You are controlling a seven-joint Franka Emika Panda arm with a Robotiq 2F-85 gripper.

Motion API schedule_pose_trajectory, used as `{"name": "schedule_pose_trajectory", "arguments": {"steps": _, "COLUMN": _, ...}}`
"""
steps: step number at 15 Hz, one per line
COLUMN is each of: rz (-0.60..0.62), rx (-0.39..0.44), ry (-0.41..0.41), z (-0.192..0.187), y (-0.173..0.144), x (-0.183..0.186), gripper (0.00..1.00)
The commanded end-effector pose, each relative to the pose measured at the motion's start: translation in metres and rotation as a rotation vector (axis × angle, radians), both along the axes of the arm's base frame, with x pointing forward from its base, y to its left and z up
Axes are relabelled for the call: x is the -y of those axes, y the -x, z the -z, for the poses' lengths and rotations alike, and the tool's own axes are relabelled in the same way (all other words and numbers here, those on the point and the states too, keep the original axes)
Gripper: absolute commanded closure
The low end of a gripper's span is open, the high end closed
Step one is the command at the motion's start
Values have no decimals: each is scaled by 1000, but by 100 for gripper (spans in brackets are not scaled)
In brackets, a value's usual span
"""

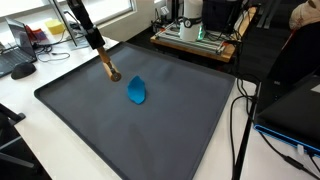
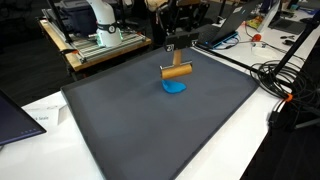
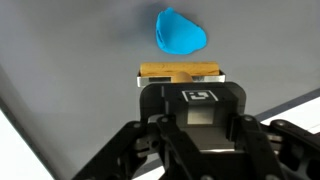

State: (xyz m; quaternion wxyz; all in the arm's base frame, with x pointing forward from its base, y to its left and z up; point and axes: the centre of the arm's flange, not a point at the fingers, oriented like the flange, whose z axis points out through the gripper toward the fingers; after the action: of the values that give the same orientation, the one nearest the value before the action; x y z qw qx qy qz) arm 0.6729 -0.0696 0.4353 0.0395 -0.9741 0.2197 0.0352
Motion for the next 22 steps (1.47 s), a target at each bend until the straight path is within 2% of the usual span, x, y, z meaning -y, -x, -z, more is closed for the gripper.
{"name": "schedule_pose_trajectory", "arguments": {"steps": 1, "rz": 27, "rx": -6, "ry": -5, "z": 2, "y": -1, "x": 6, "gripper": 78}}
{"name": "schedule_pose_trajectory", "arguments": {"steps": 2, "rz": 33, "rx": -9, "ry": -6, "z": 5, "y": -2, "x": 9, "gripper": 53}}
{"name": "schedule_pose_trajectory", "arguments": {"steps": 7, "rz": 27, "rx": -16, "ry": -6, "z": 10, "y": -3, "x": 6, "gripper": 53}}
{"name": "schedule_pose_trajectory", "arguments": {"steps": 8, "rz": 26, "rx": -16, "ry": -6, "z": 10, "y": -3, "x": 6, "gripper": 78}}
{"name": "schedule_pose_trajectory", "arguments": {"steps": 13, "rz": 68, "rx": -128, "ry": -65, "z": 19, "y": -31, "x": 22, "gripper": 78}}
{"name": "schedule_pose_trajectory", "arguments": {"steps": 17, "rz": 152, "rx": -217, "ry": -135, "z": 38, "y": -51, "x": 49, "gripper": 78}}
{"name": "schedule_pose_trajectory", "arguments": {"steps": 22, "rz": 275, "rx": -262, "ry": -210, "z": 64, "y": -70, "x": 86, "gripper": 78}}
